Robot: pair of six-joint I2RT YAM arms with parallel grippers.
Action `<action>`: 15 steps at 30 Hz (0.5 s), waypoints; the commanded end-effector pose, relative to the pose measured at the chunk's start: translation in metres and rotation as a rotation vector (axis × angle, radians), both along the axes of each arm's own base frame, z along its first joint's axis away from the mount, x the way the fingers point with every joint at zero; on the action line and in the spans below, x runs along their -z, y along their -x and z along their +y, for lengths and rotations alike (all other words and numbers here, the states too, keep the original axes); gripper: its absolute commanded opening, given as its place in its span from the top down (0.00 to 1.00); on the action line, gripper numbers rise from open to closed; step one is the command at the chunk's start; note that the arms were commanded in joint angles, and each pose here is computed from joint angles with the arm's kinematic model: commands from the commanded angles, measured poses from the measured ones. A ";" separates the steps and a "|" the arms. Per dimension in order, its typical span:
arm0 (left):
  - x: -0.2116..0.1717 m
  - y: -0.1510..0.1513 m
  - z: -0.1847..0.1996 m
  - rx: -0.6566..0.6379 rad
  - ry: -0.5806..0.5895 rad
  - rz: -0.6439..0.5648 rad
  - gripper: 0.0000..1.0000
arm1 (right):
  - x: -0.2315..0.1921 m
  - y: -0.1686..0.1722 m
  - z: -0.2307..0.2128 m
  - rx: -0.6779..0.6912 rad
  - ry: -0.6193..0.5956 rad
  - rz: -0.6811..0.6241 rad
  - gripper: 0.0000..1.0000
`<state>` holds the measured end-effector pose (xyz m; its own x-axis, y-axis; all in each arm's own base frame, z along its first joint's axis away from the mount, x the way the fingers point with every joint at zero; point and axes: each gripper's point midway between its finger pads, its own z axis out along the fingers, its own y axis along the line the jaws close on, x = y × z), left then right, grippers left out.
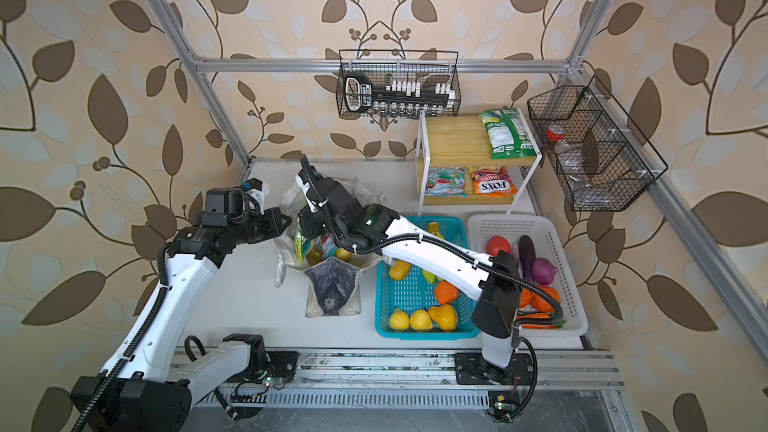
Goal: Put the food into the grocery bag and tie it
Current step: 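Lift the Spring Tea packet with the right gripper and lower it into the tote bag, then open the right gripper to release the Spring Tea packet into the bag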
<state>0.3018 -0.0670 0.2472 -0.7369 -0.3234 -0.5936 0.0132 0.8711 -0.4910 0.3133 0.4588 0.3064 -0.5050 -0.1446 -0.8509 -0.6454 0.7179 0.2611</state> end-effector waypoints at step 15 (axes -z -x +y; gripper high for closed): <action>-0.017 -0.002 -0.005 0.029 0.012 -0.064 1.00 | 0.071 0.030 -0.036 -0.082 -0.129 0.224 1.00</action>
<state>0.3019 -0.0670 0.2473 -0.7366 -0.3236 -0.5938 0.0133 0.8709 -0.4912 0.2929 0.4237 0.1950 -0.6821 -0.1648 -0.7125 -0.5874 0.7039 0.3995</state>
